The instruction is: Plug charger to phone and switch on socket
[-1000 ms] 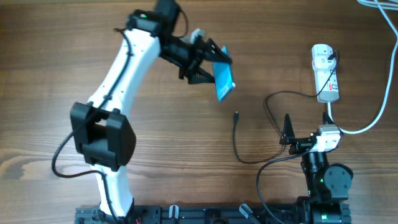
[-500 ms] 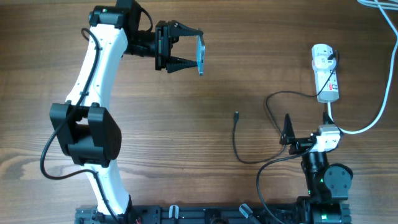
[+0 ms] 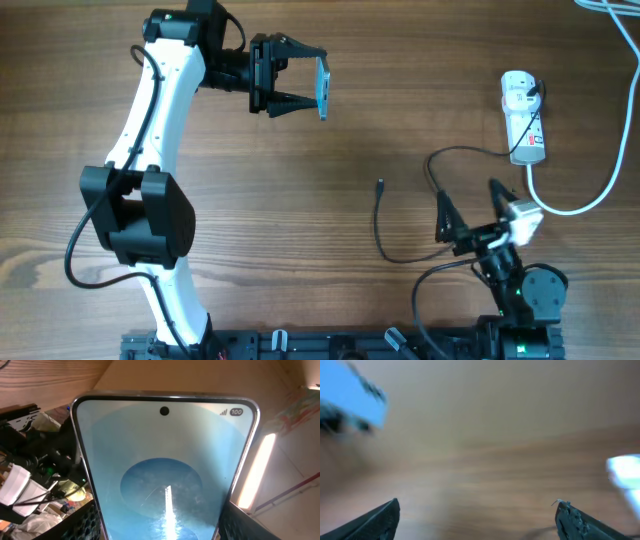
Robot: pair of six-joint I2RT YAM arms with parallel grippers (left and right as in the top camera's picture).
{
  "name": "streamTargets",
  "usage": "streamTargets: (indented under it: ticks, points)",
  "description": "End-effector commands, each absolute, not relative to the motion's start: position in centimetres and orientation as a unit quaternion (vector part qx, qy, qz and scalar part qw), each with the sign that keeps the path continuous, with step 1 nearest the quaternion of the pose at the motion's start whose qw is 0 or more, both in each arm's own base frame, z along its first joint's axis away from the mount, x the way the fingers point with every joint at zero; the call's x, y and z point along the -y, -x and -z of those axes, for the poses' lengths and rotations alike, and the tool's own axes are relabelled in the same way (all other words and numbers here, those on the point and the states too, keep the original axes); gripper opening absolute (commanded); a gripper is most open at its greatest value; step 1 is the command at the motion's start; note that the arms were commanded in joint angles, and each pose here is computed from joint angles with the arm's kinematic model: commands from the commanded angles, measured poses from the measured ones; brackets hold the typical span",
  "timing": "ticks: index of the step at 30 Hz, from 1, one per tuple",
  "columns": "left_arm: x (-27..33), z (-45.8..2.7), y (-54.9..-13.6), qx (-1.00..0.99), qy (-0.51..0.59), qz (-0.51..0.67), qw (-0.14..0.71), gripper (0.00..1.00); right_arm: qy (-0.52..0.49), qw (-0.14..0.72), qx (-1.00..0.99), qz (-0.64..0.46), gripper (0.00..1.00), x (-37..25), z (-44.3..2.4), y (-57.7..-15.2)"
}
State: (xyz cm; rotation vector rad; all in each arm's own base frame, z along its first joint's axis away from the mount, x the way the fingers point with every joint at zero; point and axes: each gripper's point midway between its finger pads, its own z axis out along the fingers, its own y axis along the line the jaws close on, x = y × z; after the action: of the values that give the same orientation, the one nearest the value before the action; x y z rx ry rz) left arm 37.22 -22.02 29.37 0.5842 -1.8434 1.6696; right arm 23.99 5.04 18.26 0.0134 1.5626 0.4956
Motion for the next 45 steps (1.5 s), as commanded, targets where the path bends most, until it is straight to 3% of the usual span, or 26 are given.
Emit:
streamTargets:
  ticks: [1,4,8,10,11,15,17,20,24,28,37,45]
  points:
    - [21.8,-31.8,-36.9,0.675,-0.202,-0.65,0.284,0.61,-0.089,0.654,-0.62,-0.424,1.0,-7.0,-23.0,-22.6]
    - [21.8,-31.8,-36.9,0.675,-0.202,-0.65,0.284,0.61,-0.009,0.74,-0.518,-0.429,1.0,-7.4,-30.9,-19.4]
    - [21.8,-31.8,-36.9,0.675,-0.202,-0.65,0.284,0.62,0.005,0.732,-0.598,-0.325,1.0,-6.8,-35.4,-19.4]
    - [21.8,-31.8,-36.9,0.675,-0.202,-0.65,0.284,0.61,0.03,0.674,-0.655,-0.34,1.0,-8.3,-35.3,-19.1]
    - [21.8,-31.8,-36.9,0.675,-0.202,-0.65,0.284,0.61,0.017,0.612,-0.694,-0.379,1.0,-9.4,-32.9,-19.2]
    - [21.8,-31.8,-36.9,0.675,-0.202,-0.65,0.285,0.62,0.098,0.571,-0.682,-0.447,0.99,-12.3,-35.0,-18.2]
    - [22.1,-31.8,-36.5,0.673,-0.21,-0.644,0.296,0.62,0.087,0.542,-0.727,-0.412,1.0,-11.9,-35.3,-19.2]
    - [22.3,-31.8,-36.2,0.672,-0.213,-0.641,0.304,0.62,-0.014,0.472,-0.852,-0.228,1.0,-6.4,-33.8,-21.5]
    - [22.3,-31.8,-36.2,0.672,-0.213,-0.641,0.304,0.62,0.011,0.429,-0.868,-0.25,0.98,-7.5,-34.8,-22.0]
    - [22.3,-31.8,-36.2,0.672,-0.213,-0.641,0.304,0.62,-0.03,0.368,-0.915,-0.164,0.99,-4.7,-32.0,-21.3]
    - [22.5,-31.8,-36.1,0.673,-0.212,-0.64,0.306,0.62,0.013,0.35,-0.924,-0.155,1.0,-5.1,-35.4,-20.2]
    - [23.1,-31.2,-35.7,0.686,-0.209,-0.626,0.305,0.61,0.082,0.3,-0.934,-0.176,0.99,-12.7,-36.1,-22.6]
